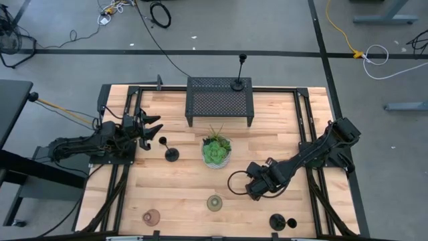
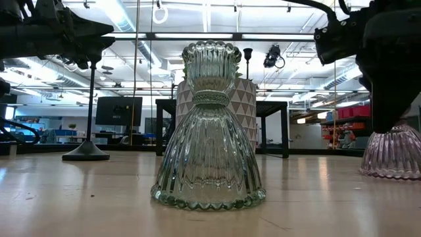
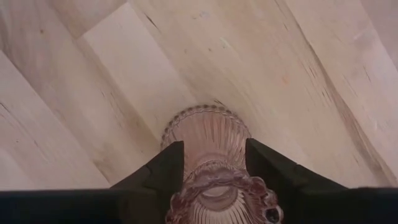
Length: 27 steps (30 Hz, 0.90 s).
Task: Pick & Place candle stick holders
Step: Put the pink glass candle holder on the shelf aligned with the black candle holder
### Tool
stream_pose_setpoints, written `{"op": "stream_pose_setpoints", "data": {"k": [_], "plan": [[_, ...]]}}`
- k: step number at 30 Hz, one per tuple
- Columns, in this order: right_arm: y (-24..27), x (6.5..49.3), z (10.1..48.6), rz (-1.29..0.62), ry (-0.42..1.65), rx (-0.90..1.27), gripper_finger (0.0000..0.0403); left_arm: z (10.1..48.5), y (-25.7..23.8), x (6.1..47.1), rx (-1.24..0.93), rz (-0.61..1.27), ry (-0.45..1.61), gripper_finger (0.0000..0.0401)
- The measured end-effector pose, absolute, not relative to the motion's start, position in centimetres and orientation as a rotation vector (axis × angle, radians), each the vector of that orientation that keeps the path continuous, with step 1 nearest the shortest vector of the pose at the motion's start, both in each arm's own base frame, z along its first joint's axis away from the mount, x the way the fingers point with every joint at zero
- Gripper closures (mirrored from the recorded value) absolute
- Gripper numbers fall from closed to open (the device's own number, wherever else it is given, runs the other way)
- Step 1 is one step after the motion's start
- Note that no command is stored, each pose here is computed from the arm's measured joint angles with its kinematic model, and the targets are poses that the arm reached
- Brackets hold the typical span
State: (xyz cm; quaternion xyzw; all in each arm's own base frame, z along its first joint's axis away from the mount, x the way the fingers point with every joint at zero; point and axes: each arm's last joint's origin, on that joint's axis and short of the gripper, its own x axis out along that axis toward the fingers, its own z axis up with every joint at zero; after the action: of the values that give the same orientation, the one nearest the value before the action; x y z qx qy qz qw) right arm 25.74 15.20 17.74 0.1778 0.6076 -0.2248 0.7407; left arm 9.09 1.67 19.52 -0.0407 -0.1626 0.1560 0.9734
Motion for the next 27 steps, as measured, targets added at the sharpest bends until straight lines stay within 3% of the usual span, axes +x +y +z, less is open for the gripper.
{"op": "stream_pose_setpoints", "data": {"k": [27], "plan": [[12.1,27.1,18.8,-0.366,1.372,0.361,0.0246,19.5,1.7,9.1,-0.082,0.315,-0.326,0.0211]]}}
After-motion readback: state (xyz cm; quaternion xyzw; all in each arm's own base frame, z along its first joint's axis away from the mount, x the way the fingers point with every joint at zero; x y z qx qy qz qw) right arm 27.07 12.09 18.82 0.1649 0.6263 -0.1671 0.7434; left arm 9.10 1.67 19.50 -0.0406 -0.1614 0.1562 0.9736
